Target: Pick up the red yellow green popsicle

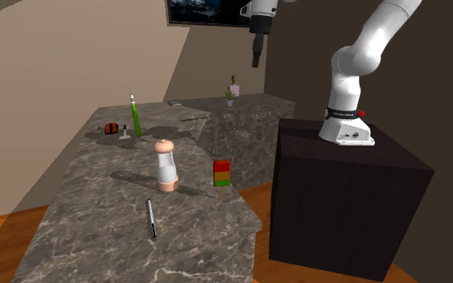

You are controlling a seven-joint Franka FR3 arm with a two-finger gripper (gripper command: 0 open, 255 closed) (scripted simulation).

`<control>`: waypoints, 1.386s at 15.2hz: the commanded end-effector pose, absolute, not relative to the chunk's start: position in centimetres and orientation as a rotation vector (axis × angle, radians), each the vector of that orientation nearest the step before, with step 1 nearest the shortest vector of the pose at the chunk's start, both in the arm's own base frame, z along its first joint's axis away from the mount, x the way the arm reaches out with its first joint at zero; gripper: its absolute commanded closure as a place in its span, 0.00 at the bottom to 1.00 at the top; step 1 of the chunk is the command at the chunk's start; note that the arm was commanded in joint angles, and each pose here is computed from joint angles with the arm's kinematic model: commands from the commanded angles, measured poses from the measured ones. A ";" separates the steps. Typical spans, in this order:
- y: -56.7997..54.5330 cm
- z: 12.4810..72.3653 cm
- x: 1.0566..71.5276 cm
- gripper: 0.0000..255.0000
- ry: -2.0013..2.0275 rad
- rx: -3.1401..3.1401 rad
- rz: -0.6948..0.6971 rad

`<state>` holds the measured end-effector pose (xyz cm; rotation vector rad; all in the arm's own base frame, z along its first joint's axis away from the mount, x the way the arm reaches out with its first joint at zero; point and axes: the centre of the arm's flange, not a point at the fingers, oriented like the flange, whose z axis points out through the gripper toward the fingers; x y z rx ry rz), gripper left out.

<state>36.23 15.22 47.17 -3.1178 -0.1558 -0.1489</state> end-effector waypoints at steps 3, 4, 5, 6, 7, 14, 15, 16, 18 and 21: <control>18.9 43.4 37.2 0.00 -0.198 -3.115 -0.149; 19.8 42.4 37.4 0.00 -0.209 -3.114 -0.148; 20.7 41.5 37.6 0.00 -0.220 -3.114 -0.148; 21.6 40.5 37.8 0.00 -0.230 -3.113 -0.147; 22.5 39.6 38.0 0.00 -0.241 -3.113 -0.147; 28.7 32.9 39.1 0.00 -0.315 -3.107 -0.143; 29.6 31.9 39.3 0.00 -0.325 -3.107 -0.142; 30.5 31.0 39.4 0.00 -0.336 -3.106 -0.142; 32.3 29.1 39.6 0.00 -0.357 -3.104 -0.141; 35.0 26.2 40.0 0.00 -0.389 -3.100 -0.139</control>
